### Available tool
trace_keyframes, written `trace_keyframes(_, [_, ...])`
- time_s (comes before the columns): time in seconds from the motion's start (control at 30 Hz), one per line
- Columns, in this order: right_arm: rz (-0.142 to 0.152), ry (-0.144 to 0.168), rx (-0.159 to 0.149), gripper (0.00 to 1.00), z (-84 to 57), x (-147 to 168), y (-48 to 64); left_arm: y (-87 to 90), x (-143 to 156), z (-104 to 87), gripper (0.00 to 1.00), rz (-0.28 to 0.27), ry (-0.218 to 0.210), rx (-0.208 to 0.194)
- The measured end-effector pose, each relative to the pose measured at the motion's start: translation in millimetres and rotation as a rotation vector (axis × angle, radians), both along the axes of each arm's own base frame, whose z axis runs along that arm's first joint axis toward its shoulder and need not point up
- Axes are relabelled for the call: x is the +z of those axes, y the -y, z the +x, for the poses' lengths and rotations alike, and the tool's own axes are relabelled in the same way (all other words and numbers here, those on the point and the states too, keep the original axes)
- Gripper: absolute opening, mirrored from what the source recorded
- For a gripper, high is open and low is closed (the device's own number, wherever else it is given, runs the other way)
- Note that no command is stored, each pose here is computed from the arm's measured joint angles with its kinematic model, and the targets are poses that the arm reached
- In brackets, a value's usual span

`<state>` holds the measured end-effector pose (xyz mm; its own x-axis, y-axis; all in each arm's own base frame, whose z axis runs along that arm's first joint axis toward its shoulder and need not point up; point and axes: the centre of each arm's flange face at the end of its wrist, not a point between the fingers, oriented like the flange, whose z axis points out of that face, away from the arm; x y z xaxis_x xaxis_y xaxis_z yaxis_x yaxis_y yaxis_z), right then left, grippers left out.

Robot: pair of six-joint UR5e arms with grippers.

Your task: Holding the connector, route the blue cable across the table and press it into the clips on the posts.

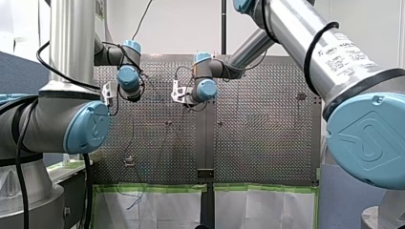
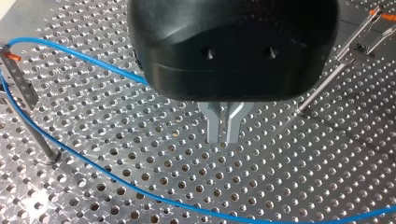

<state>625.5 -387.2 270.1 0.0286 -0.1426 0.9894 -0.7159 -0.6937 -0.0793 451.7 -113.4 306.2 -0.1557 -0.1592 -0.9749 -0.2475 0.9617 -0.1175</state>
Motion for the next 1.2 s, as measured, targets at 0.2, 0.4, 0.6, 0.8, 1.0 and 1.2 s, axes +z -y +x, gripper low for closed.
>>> trace_keyframes(0.2, [0.000, 0.000, 0.000, 0.00, 0.0, 0, 0.0, 0.0, 0, 0.0, 0.10, 0.000, 0.000, 0.000])
trace_keyframes(0.4, [0.000, 0.000, 0.000, 0.00, 0.0, 0, 0.0, 0.0, 0, 0.0, 0.10, 0.000, 0.000, 0.000])
trace_keyframes(0.6, [0.000, 0.000, 0.000, 0.00, 0.0, 0, 0.0, 0.0, 0, 0.0, 0.10, 0.000, 0.000, 0.000])
trace_keyframes(0.8, [0.000, 0.000, 0.000, 0.00, 0.0, 0, 0.0, 0.0, 0, 0.0, 0.10, 0.000, 0.000, 0.000])
trace_keyframes(1.0, [0.001, 0.000, -0.001, 0.00, -0.5, 0, 1.0, -1.5, 2, 0.7, 0.10, 0.002, 0.007, 0.001])
trace_keyframes(1.2, [0.038, -0.048, 0.006, 0.00, 3.3, -23, 0.0, -2.3, 2, 1.0, 0.10, 0.001, 0.011, 0.002])
